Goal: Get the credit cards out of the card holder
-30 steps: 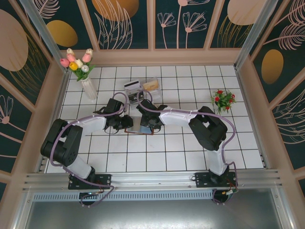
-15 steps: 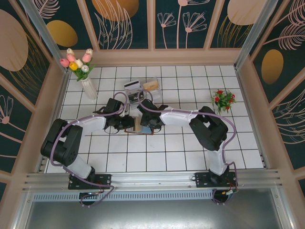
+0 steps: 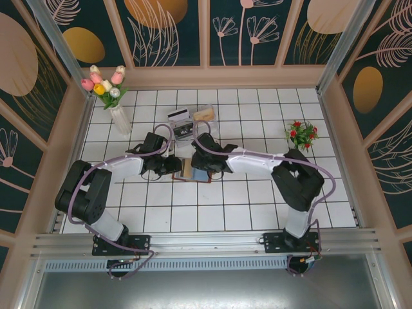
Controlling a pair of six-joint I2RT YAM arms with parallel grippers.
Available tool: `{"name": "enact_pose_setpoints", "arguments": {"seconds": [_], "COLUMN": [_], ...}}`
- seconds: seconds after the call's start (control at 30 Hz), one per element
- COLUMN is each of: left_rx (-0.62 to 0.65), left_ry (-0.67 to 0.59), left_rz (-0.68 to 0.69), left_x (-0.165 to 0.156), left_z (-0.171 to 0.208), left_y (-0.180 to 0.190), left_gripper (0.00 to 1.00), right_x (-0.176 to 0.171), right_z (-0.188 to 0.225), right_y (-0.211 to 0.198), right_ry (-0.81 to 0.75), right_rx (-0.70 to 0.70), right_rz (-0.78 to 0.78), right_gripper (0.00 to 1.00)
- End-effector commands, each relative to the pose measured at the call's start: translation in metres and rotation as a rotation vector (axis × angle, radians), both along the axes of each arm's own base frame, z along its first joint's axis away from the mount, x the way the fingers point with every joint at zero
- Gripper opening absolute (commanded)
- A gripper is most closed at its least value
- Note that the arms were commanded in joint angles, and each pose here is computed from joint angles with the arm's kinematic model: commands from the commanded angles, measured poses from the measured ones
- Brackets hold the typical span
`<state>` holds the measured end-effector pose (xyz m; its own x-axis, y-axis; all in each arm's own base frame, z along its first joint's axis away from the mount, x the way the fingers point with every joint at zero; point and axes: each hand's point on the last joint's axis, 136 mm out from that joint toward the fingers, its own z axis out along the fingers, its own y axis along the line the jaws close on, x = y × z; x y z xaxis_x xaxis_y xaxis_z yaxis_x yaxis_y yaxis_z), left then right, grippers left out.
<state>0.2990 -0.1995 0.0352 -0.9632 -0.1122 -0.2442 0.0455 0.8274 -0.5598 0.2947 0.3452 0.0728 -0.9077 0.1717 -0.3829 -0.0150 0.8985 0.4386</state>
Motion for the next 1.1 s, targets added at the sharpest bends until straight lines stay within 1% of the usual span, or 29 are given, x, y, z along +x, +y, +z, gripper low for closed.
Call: {"name": "enact_pose_setpoints", "arguments": {"seconds": [0.0,0.13,0.23,0.3,0.4,0.5,0.6,0.7,0.8,1.07], "left_rx": [-0.030,-0.045,-0.060,-0.071,-0.080,-0.081,-0.083,-0.084,-0.083,-0.072], "left_ry": [-0.022,-0.015,-0.012,-0.010,-0.015,-0.013,-0.009,-0.006,-0.001,0.003], "left_rz": [-0.015,-0.023,-0.032,-0.041,-0.046,-0.048,-0.052,-0.054,-0.055,-0.060], "left_x": [0.008,0.006,0.005,0.004,0.004,0.003,0.002,0.002,0.002,0.001], "left_z": [0.008,0.008,0.008,0.009,0.011,0.011,0.010,0.009,0.008,0.005], "left_y": [-0.007,-0.009,-0.012,-0.014,-0.015,-0.016,-0.016,-0.018,-0.019,-0.020], "left_gripper": [0.22,0.21,0.20,0.18,0.17,0.16,0.14,0.13,0.13,0.12], "right_x": [0.005,0.003,-0.001,-0.002,-0.001,0.000,0.000,-0.001,0.000,-0.003], "right_z": [0.043,0.058,0.058,0.052,0.042,0.030,0.021,0.016,0.011,0.013], "right_y": [0.017,0.026,0.038,0.041,0.042,0.042,0.043,0.045,0.043,0.046], "right_ry": [-0.122,-0.166,-0.148,-0.125,-0.092,-0.051,-0.017,0.005,0.023,0.032], "right_rx": [0.127,0.181,0.201,0.195,0.174,0.127,0.091,0.082,0.072,0.050], "right_rz": [0.069,0.107,0.149,0.152,0.135,0.120,0.115,0.106,0.082,0.098], "right_gripper": [0.42,0.37,0.32,0.26,0.21,0.20,0.17,0.12,0.12,0.13]}}
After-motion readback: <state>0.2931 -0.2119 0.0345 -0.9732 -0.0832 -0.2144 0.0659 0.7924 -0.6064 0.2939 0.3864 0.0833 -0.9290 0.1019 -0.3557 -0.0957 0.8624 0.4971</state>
